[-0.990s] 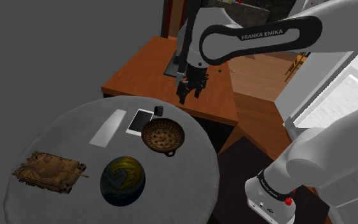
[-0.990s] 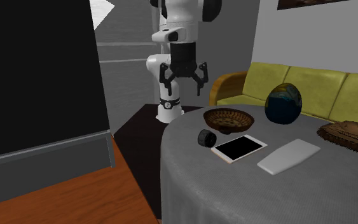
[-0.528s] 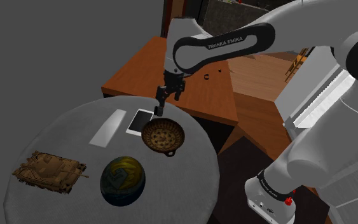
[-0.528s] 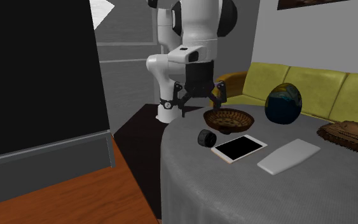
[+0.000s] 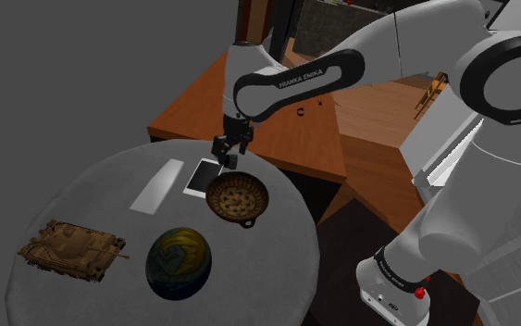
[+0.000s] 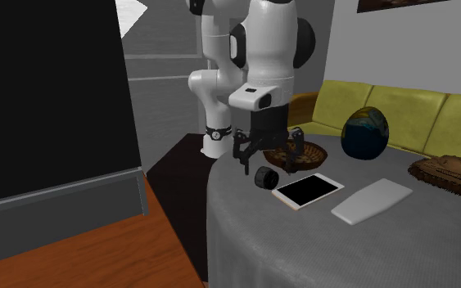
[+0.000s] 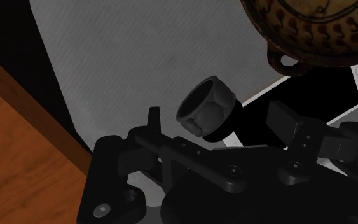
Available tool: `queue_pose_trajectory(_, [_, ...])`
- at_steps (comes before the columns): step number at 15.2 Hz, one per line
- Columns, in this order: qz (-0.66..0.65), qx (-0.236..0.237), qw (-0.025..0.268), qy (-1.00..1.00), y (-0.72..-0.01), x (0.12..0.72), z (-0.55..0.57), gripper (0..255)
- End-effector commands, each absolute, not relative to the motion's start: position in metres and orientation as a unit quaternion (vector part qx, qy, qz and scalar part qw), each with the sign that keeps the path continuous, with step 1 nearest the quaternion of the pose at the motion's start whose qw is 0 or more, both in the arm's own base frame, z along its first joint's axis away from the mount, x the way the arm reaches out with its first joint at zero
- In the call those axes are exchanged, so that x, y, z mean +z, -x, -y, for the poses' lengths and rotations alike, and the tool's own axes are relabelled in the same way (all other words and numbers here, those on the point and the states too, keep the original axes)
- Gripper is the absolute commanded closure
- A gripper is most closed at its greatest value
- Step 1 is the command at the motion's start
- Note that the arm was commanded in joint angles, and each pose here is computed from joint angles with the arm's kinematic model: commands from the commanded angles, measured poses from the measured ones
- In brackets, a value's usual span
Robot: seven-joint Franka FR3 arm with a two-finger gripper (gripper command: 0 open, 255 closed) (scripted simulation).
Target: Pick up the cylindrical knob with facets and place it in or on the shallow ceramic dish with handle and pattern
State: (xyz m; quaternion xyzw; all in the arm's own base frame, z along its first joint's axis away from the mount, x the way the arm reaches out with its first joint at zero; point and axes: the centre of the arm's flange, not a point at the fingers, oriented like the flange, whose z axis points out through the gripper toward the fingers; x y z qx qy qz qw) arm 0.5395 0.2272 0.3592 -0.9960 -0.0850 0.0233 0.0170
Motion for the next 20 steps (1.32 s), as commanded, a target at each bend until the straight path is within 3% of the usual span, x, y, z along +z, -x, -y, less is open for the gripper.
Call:
queue_pose_trajectory(1, [0.085, 0.023, 0.017, 0.996, -0.5383, 0.3485, -0.2274, 0])
queue_pose_trajectory(10, [0.085, 0.023, 0.017, 0.996, -0.5379, 0.3402, -0.2277, 0])
queue_pose_trajectory(11, [0.085, 0.023, 0.017, 0.996, -0.5379, 0.3402, -0.2277, 255])
queue_pose_trajectory(20, [0.085, 0.023, 0.017, 0.996, -0.5379, 0.3402, -0.2277, 255])
